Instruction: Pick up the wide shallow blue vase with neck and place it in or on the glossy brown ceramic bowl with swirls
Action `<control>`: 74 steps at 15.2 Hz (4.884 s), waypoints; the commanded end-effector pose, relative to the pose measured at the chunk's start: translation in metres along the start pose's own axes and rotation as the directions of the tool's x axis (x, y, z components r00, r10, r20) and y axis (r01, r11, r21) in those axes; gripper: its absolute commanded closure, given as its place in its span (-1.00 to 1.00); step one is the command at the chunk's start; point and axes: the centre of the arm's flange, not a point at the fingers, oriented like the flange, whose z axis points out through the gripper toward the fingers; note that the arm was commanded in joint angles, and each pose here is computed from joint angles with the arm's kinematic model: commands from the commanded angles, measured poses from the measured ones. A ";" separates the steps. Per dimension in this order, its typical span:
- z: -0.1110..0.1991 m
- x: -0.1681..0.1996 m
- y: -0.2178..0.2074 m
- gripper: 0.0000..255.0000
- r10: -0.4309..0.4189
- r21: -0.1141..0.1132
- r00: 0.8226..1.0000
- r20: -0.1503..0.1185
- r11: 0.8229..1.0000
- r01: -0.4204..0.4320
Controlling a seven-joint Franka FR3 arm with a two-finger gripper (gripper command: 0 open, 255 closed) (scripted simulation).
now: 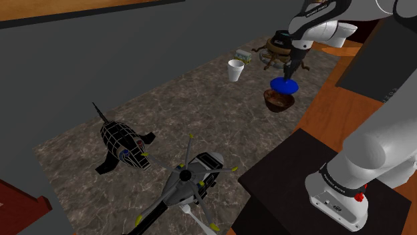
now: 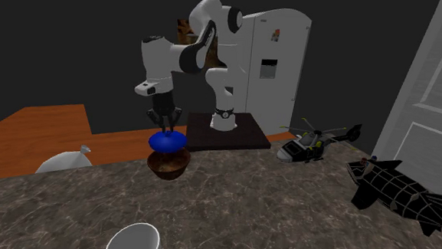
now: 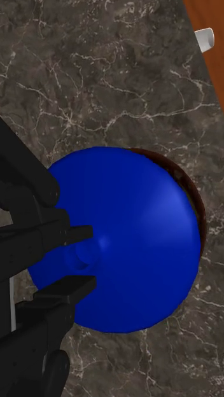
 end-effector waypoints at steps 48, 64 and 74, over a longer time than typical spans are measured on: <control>0.060 0.011 -0.024 1.00 0.319 -0.219 0.948 -0.003 0.925 -0.312; -0.044 0.010 -0.042 1.00 0.319 -0.219 0.948 -0.003 0.925 -0.312; -0.004 0.012 -0.042 1.00 0.319 -0.219 0.948 -0.003 0.925 -0.312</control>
